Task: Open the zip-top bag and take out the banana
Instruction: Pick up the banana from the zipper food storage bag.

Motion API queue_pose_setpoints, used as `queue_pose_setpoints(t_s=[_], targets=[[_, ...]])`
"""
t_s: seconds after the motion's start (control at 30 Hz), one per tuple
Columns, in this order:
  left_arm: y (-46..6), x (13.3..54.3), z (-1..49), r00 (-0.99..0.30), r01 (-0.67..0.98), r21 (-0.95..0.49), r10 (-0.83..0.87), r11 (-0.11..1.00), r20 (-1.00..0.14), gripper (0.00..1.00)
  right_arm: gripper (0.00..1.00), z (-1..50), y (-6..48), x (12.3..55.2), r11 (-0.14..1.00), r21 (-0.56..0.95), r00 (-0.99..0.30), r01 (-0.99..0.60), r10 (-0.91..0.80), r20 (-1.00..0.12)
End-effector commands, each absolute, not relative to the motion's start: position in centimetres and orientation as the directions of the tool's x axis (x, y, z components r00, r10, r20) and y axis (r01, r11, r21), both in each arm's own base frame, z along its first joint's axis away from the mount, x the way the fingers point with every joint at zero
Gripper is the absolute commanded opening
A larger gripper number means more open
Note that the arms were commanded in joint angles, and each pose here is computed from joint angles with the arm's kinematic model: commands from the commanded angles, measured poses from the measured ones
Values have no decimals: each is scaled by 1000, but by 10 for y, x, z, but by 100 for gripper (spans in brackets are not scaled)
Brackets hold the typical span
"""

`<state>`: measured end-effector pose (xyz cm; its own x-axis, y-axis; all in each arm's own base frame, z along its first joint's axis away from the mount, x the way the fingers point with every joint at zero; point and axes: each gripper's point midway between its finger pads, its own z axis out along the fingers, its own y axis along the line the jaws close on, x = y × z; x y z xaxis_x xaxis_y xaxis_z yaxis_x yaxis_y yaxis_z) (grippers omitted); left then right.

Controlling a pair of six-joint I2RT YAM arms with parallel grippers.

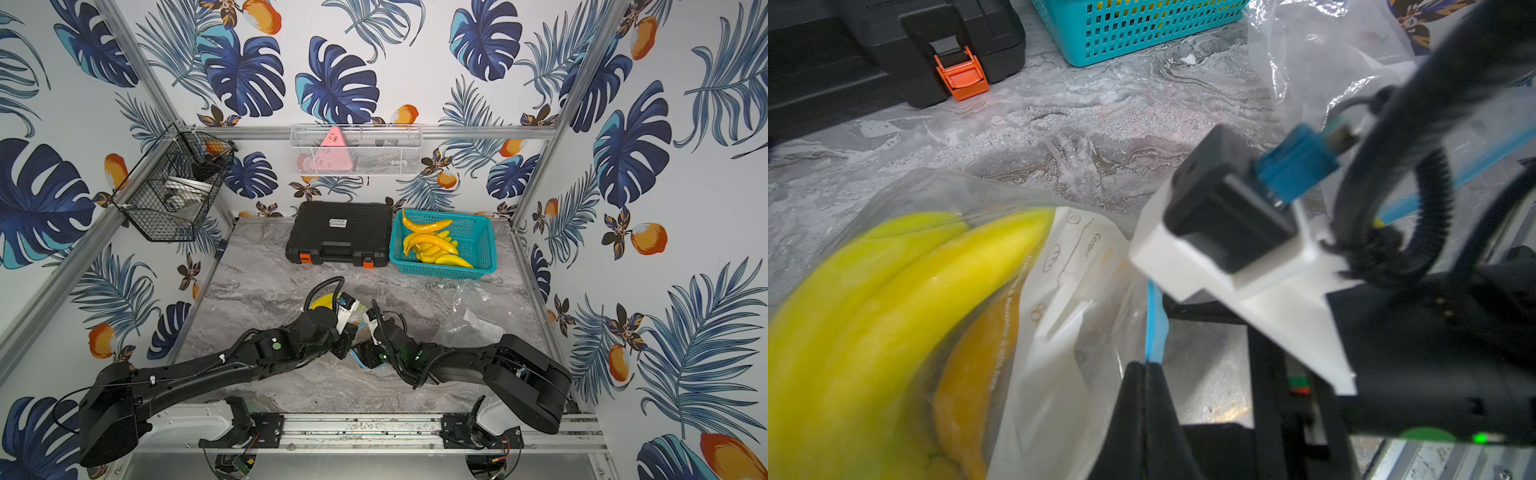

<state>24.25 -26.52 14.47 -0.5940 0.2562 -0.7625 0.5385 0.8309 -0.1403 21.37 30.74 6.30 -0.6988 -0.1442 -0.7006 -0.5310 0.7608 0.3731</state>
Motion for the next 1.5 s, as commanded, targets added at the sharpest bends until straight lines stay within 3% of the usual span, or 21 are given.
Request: queue_pose_setpoints(t_s=[0.0, 0.47, 0.5, 0.57, 0.6, 0.7, 0.8, 0.97, 1.1, 1.47], targets=[[-259, 250, 146, -600, 483, -136, 213, 865, -771, 0, 78, 71, 301, 214, 768, 393, -692, -506, -89, -717], [-275, 235, 172, -595, 550, -276, 138, 788, -792, 0, 80, 74, 316, 231, 767, 428, -682, -478, -16, -732], [-269, 236, 175, -590, 537, -261, 137, 802, -796, 8, 80, 73, 313, 232, 770, 431, -683, -470, -8, -730], [-256, 236, 186, -564, 521, -225, 135, 823, -815, 45, 80, 72, 304, 232, 781, 431, -685, -452, 6, -729], [-245, 237, 194, -546, 496, -196, 128, 846, -828, 56, 80, 72, 300, 232, 783, 433, -685, -448, 11, -728], [-196, 250, 219, -485, 331, -106, 73, 938, -872, 64, 80, 73, 287, 232, 788, 430, -685, -440, 15, -729], [-161, 275, 219, -515, 204, -59, 55, 977, -856, 64, 80, 72, 276, 230, 783, 442, -703, -438, 8, -712], [-135, 332, 180, -645, 87, -131, -44, 988, -763, 62, 80, 70, 257, 226, 772, 469, -724, -429, 16, -689], [-140, 362, 149, -669, 113, -136, -25, 984, -742, 61, 80, 69, 247, 224, 785, 444, -733, -432, -19, -680], [-159, 366, 106, -740, 125, -291, -106, 948, -665, 51, 79, 54, 257, 226, 757, 520, -779, -395, 24, -627]])
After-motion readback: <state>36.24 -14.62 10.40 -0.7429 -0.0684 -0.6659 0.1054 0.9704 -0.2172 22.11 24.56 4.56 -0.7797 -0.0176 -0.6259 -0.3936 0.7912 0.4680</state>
